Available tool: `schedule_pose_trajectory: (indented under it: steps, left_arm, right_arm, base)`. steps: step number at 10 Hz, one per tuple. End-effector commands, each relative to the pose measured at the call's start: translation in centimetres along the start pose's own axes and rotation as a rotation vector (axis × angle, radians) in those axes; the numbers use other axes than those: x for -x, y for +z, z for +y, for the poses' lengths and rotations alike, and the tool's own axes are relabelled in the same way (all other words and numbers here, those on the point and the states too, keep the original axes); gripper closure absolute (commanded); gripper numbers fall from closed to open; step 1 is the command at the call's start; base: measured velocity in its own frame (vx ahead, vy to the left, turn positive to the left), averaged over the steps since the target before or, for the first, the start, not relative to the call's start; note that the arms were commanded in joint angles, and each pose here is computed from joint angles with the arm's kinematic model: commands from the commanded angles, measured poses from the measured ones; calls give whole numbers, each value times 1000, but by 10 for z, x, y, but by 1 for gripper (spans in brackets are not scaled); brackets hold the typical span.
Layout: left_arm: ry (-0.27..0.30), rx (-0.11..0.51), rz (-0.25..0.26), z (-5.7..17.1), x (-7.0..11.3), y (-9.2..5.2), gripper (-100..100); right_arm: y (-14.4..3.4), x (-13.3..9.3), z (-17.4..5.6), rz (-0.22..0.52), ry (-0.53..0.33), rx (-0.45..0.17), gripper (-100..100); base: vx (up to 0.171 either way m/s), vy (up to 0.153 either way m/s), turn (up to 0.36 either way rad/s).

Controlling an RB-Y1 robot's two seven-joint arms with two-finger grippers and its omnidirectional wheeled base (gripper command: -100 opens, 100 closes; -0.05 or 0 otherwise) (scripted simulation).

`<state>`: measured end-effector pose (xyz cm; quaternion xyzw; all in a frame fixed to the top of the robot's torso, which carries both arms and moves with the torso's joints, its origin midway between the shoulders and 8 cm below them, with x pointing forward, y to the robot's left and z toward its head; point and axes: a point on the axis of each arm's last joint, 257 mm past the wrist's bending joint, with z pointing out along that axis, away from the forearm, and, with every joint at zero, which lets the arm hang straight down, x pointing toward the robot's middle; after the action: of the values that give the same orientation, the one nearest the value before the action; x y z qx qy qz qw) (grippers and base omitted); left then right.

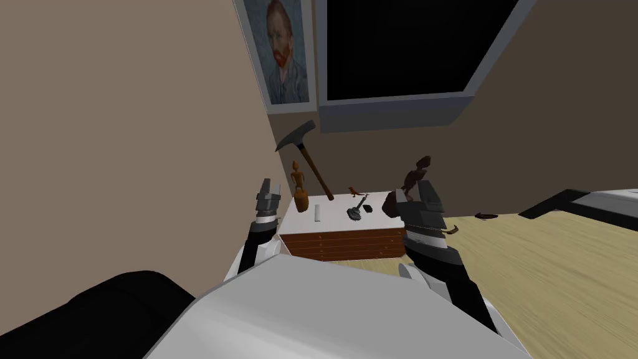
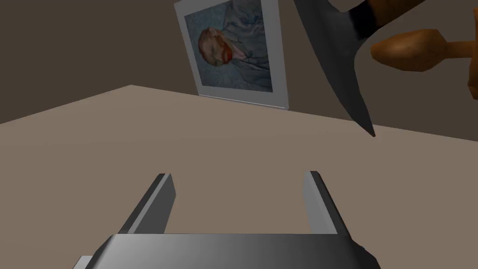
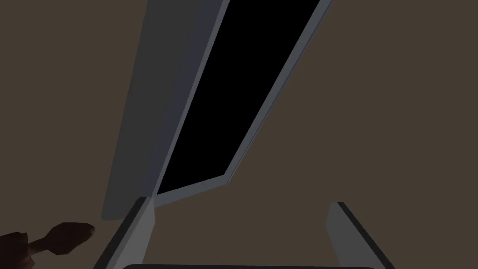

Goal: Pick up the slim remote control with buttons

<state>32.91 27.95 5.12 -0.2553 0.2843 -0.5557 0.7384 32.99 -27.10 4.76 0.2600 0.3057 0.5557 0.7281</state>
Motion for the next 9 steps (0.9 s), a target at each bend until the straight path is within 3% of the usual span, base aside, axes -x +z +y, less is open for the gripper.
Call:
schedule_pose_trajectory:
  steps: [1, 5, 9]
  left_arm:
    - [-19, 29, 36, 10, -9, -8, -100]
    - [-96, 146, 129, 50, -37, -40, -100]
    - [-222, 326, 229, 99, -70, -102, -100]
  right_arm:
    - [0, 0, 0, 0, 0, 0, 0]
    - [0, 0, 0, 0, 0, 0, 0]
    - [0, 0, 0, 0, 0, 0, 0]
  base:
    - [-48, -17, -213]
    - [-98, -40, -244]
    - [-78, -64, -399]
